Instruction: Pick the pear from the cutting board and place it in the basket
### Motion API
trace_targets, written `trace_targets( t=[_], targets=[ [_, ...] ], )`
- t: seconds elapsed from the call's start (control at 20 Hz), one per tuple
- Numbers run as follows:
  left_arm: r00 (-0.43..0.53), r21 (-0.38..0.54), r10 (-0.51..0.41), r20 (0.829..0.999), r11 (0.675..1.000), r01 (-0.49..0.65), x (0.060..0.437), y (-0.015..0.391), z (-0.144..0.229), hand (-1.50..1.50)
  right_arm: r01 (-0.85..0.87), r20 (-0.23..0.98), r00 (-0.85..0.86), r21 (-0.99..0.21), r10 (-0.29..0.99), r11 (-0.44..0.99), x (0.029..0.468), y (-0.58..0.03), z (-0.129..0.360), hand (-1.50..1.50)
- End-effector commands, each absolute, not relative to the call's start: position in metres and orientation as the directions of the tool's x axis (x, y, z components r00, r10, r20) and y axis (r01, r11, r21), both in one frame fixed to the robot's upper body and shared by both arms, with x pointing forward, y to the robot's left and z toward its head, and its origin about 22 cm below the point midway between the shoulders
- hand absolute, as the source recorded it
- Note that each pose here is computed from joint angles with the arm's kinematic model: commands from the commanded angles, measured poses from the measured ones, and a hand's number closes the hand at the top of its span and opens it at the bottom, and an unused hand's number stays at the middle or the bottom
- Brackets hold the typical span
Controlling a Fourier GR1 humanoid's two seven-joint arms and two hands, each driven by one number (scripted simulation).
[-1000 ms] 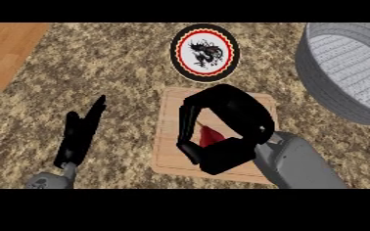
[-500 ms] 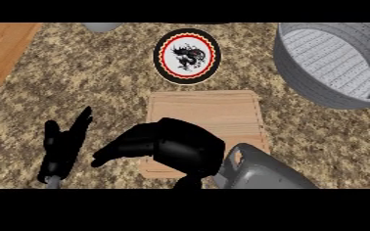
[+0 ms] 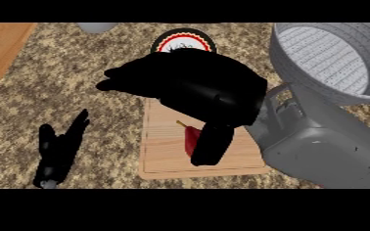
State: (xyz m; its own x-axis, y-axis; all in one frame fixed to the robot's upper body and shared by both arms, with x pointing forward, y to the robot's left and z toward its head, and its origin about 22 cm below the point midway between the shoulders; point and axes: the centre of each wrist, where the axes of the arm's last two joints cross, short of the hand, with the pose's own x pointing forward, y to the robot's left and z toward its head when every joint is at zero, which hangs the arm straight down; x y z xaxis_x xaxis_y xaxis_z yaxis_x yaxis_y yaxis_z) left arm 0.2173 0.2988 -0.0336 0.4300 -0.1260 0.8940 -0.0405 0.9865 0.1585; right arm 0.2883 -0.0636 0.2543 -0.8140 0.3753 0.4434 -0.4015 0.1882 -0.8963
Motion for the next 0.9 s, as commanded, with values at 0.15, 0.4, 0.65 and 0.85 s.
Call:
trace_targets(
  t=[0.15, 0.4, 0.65, 0.85],
  targets=[
    [0.528, 0.149, -0.105, 0.843, 0.988, -0.041, 0.203, 0.290, -0.052, 0.00, -0.387, 0.276, -0.829, -0.911, 0.486, -0.144, 0.305, -0.092, 0.324, -1.50],
    [0.523, 0.152, -0.109, 0.846, 0.988, -0.040, 0.206, 0.292, -0.045, 0.00, -0.400, 0.224, -0.833, -0.875, 0.506, -0.271, 0.313, -0.104, 0.348, -1.50],
    [0.538, 0.145, -0.097, 0.838, 0.988, -0.048, 0.203, 0.284, -0.057, 0.00, -0.408, 0.216, -0.836, -0.859, 0.505, -0.307, 0.313, -0.104, 0.335, -1.50],
    [0.535, 0.139, -0.098, 0.839, 0.990, -0.036, 0.190, 0.291, -0.046, 0.00, -0.420, 0.236, -0.826, -0.864, 0.511, -0.279, 0.322, -0.100, 0.329, -1.50]
  ],
)
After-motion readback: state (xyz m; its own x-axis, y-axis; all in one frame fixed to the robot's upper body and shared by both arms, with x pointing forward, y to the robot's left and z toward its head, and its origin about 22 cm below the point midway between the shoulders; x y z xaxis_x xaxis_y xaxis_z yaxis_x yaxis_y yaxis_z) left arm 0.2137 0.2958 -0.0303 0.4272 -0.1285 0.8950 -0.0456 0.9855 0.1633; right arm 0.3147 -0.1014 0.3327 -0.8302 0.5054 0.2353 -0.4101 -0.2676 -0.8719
